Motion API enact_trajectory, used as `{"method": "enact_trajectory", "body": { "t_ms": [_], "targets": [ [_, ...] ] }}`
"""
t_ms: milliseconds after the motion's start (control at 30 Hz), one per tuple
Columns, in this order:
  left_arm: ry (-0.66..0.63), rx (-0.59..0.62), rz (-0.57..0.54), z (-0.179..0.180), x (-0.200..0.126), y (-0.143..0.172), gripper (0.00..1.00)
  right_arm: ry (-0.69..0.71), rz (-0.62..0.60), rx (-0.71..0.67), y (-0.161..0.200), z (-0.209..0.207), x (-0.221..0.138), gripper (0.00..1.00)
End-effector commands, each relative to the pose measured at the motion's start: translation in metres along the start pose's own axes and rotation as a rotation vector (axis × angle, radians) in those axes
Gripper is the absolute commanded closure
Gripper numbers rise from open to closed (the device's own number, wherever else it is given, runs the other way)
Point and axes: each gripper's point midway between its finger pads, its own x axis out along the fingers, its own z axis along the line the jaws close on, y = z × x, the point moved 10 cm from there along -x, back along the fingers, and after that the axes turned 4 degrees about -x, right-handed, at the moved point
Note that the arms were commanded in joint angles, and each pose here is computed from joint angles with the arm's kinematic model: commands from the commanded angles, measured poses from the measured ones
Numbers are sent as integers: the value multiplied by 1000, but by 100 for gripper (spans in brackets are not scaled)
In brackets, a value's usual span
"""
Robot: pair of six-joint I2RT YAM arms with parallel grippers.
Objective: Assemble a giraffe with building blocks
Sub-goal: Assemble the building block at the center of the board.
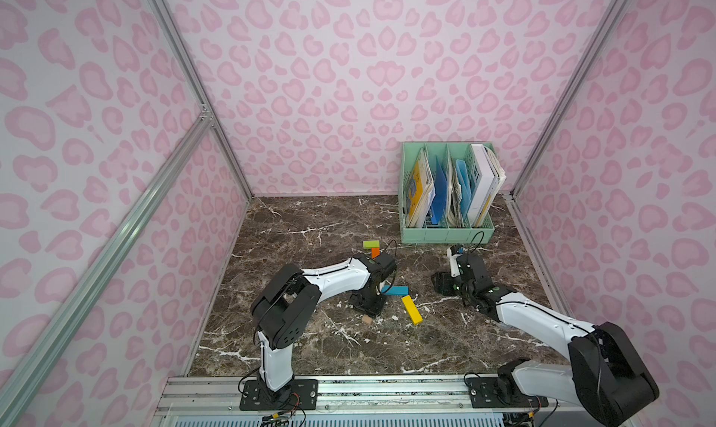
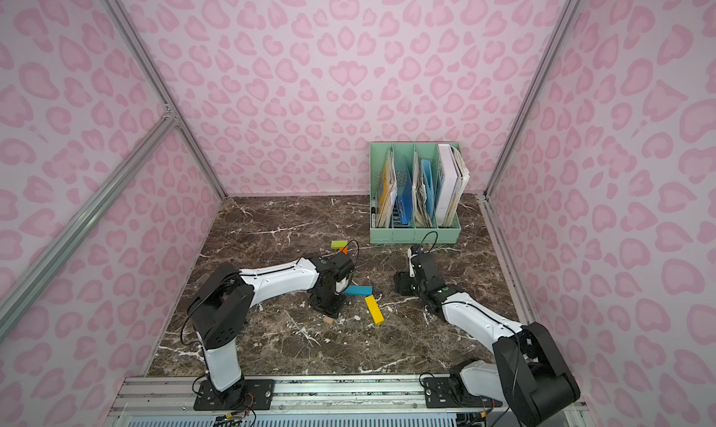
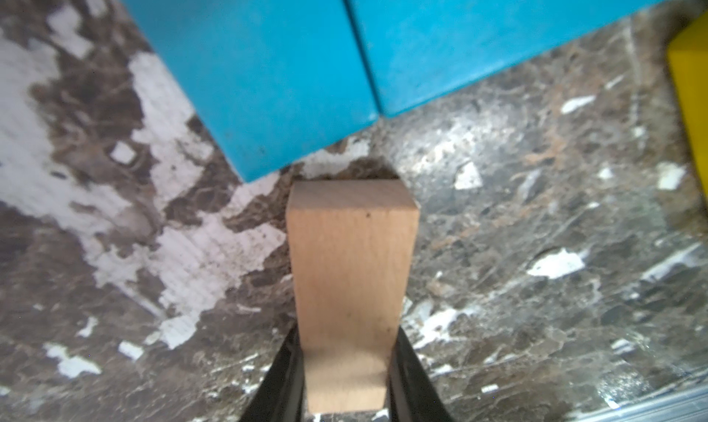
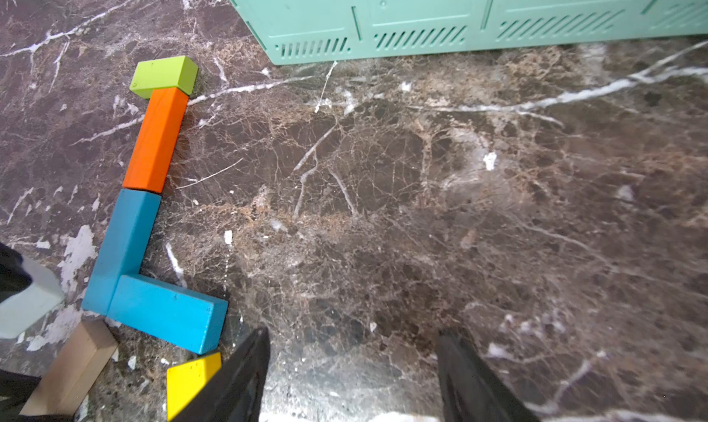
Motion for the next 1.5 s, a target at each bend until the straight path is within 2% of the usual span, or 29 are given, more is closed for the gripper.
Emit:
{"method": "enact_trajectory", "body": {
  "t_ms": [0,533,733,833,1033,1067,1100,1233,1333,1433,1467],
  "targets": [
    [-37,8,18,5,-1,2,73,-8,-24,-1,-3,1,0,29],
    [-24,18,15,3,-5,-6,70,-8,-24,-2,-5,2,1,29],
    [-27,18,20,3,-5,-6,65,-9,-24,-3,-5,2,1,29],
    [-26,17,27,4,-4,-5,57,-9,-24,-3,-5,2,2,29],
    [-4,14,13,4,-12,3,25,-6,-22,-3,-5,1,2,29],
    [5,13,3,3,-16,5,11,-6,-20,-4,-5,2,2,29],
    [17,14,-14,2,-23,7,3,-5,-19,-4,-5,2,2,29],
    [84,6,-127,-5,-63,15,1,-1,-13,-6,-8,2,1,29],
    [111,-44,-236,4,-97,24,1,-2,-15,-2,-12,4,-4,29],
    [155,-187,-324,31,-116,35,1,-32,-44,-13,-17,9,-14,29],
    [164,-259,-384,45,-123,40,1,-47,-57,-21,-19,11,-17,29]
  ]
}}
